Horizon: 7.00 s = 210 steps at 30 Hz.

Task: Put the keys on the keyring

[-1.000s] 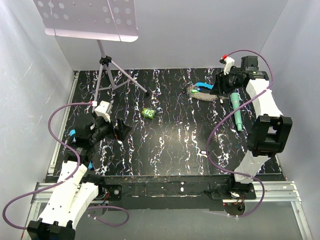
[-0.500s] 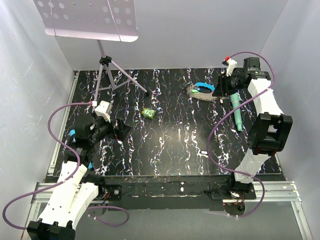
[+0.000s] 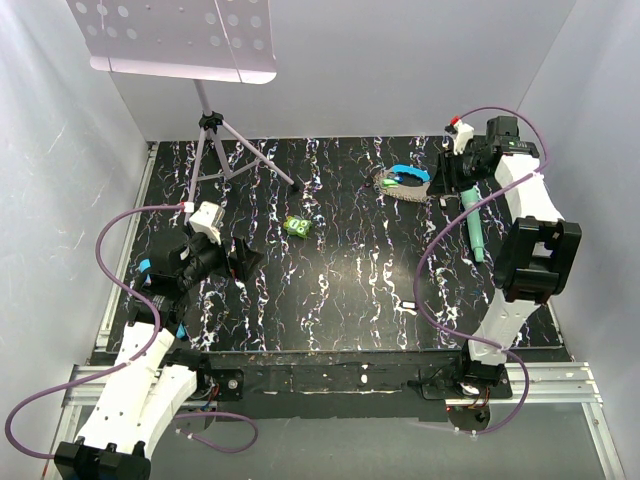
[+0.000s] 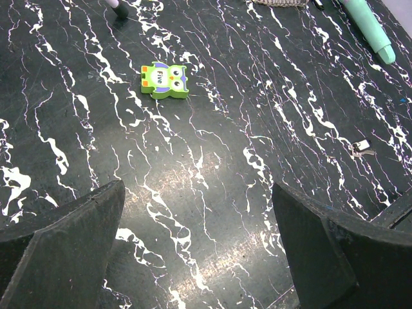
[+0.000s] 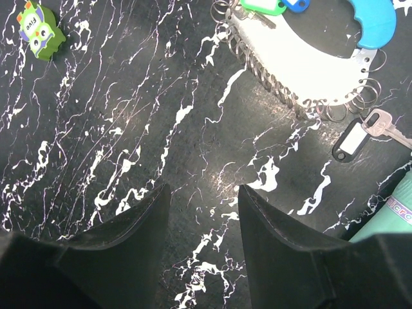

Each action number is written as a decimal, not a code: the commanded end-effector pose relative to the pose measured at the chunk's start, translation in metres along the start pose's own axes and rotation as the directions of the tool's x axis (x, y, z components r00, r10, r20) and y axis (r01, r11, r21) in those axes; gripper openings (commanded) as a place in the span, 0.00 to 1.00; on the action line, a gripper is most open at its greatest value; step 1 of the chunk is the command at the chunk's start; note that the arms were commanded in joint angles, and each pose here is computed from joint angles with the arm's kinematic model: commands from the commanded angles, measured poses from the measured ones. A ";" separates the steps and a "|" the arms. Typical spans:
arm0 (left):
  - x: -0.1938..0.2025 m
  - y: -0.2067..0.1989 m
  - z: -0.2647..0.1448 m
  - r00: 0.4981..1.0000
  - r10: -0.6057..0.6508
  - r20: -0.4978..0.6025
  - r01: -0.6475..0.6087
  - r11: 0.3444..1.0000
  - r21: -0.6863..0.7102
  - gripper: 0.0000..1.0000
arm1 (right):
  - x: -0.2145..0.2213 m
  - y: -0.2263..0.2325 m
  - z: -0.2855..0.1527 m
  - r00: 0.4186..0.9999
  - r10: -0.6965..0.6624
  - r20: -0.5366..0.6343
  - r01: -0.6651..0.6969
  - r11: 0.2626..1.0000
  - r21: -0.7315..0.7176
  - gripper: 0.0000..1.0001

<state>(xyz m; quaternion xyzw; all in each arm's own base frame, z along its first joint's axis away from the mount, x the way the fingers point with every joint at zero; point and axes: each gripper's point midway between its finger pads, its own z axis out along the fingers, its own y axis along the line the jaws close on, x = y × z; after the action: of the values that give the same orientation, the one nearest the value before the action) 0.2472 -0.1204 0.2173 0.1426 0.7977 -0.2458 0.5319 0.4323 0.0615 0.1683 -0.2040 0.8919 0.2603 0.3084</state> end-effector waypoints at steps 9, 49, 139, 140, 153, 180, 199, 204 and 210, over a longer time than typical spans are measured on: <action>-0.003 0.000 0.000 1.000 0.023 0.017 -0.023 1.000 0.004 0.98 | -0.001 -0.012 -0.001 0.999 -0.029 -0.031 0.030 0.999 0.018 0.54; -0.001 0.000 0.001 1.000 0.021 0.008 -0.021 1.000 0.009 0.98 | -0.003 -0.048 0.024 0.994 -0.014 -0.109 0.020 0.999 0.049 0.54; 0.009 0.007 0.010 0.999 0.008 -0.047 -0.009 1.000 -0.005 0.98 | 0.011 -0.090 0.111 0.964 -0.004 -0.264 0.043 0.989 0.140 0.30; 0.009 0.008 0.010 0.999 0.007 -0.046 -0.008 1.000 -0.007 0.98 | 0.008 -0.087 0.110 0.968 -0.003 -0.252 0.038 0.991 0.132 0.30; 0.008 0.007 0.010 0.999 0.010 -0.044 -0.010 1.000 -0.004 0.98 | -0.013 -0.074 0.093 0.983 0.045 -0.177 -0.021 0.990 0.137 0.36; 0.009 0.006 0.010 0.999 0.011 -0.046 -0.011 1.000 -0.001 0.98 | 0.006 -0.087 0.097 0.970 0.144 -0.197 -0.110 0.979 0.174 0.27; 0.009 0.007 0.010 0.999 0.010 -0.047 -0.010 1.000 -0.001 0.98 | -0.009 -0.101 0.073 0.982 0.077 -0.171 -0.038 0.975 0.217 0.30; 0.009 0.006 0.010 0.999 0.010 -0.048 -0.010 1.000 0.001 0.98 | -0.006 -0.106 0.072 0.982 0.040 -0.187 0.000 0.978 0.207 0.31; 0.010 0.006 0.011 0.999 0.010 -0.049 -0.010 1.000 0.001 0.98 | -0.006 -0.105 0.078 0.981 0.006 -0.196 0.029 0.984 0.176 0.33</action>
<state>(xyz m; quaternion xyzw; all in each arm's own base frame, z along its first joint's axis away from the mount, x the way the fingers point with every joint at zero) 0.2540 -0.1210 0.1992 0.1449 0.8160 -0.2410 0.5050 0.5163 0.0223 0.0500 -0.1737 0.9507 0.1606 0.2005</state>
